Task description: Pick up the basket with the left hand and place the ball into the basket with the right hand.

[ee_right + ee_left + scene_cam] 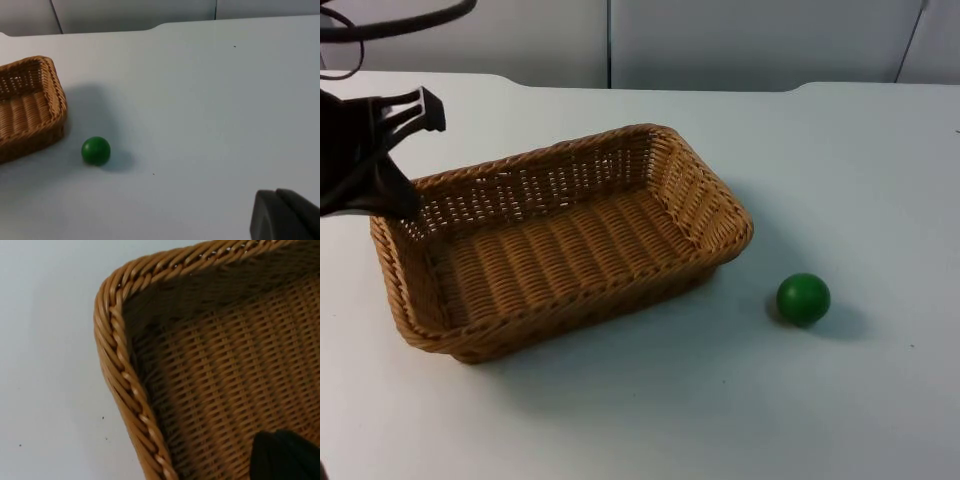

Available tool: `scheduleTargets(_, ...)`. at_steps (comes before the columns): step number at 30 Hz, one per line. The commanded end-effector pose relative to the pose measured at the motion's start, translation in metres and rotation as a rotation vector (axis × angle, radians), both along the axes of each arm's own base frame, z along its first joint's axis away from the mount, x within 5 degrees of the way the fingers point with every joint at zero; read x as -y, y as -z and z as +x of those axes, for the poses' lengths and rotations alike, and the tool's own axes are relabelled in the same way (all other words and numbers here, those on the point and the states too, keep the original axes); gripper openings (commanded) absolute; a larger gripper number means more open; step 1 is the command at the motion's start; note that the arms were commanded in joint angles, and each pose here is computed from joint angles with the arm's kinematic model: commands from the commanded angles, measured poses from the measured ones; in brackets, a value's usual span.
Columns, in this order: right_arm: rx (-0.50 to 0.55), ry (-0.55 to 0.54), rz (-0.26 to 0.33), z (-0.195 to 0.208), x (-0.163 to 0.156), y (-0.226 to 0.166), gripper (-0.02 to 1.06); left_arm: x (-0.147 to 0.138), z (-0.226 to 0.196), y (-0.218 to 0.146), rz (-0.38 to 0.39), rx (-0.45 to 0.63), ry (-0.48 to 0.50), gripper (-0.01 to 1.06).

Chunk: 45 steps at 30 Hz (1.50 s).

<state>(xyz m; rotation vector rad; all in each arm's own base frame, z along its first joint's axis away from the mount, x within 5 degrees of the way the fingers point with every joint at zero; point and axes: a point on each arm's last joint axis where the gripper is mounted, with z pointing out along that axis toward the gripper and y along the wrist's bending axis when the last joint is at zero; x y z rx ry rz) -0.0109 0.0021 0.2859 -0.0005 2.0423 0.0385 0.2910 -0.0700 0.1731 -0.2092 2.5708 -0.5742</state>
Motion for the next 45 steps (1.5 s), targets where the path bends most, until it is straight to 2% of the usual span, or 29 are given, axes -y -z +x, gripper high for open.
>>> scheduleTargets(1,0.01,0.003,-0.002,0.0,0.0,0.0,0.0,0.003,0.002,-0.001,0.003,0.005,0.02,0.05)
scheduleTargets(3,0.01,0.003,-0.002,0.0,0.0,0.0,0.0,0.003,0.001,-0.001,0.009,0.006,0.025,0.26)
scheduleTargets(4,0.01,0.003,-0.002,0.0,0.0,0.0,0.0,0.003,0.001,-0.001,0.009,0.006,0.025,0.26)
scheduleTargets(6,0.01,0.003,-0.002,0.0,0.0,0.0,0.0,0.003,0.002,-0.001,0.011,0.007,0.025,0.55)
scheduleTargets(8,0.01,0.003,-0.002,0.0,0.0,0.0,0.0,0.001,0.004,-0.001,0.009,0.013,-0.021,0.75)
scheduleTargets(19,0.01,0.003,-0.002,0.0,0.0,0.0,0.0,-0.004,0.01,0.007,0.046,0.026,-0.064,0.71)
scheduleTargets(28,0.01,0.003,-0.002,0.0,0.0,0.0,0.0,-0.007,0.015,0.038,0.103,-0.041,-0.063,0.71)
scheduleTargets(43,0.01,0.003,-0.002,0.0,0.0,0.0,0.0,-0.01,0.016,0.075,0.145,-0.133,-0.074,0.71)
scheduleTargets(45,0.01,0.003,-0.002,0.0,0.0,0.0,0.0,-0.01,0.017,0.081,0.149,-0.145,-0.088,0.67)
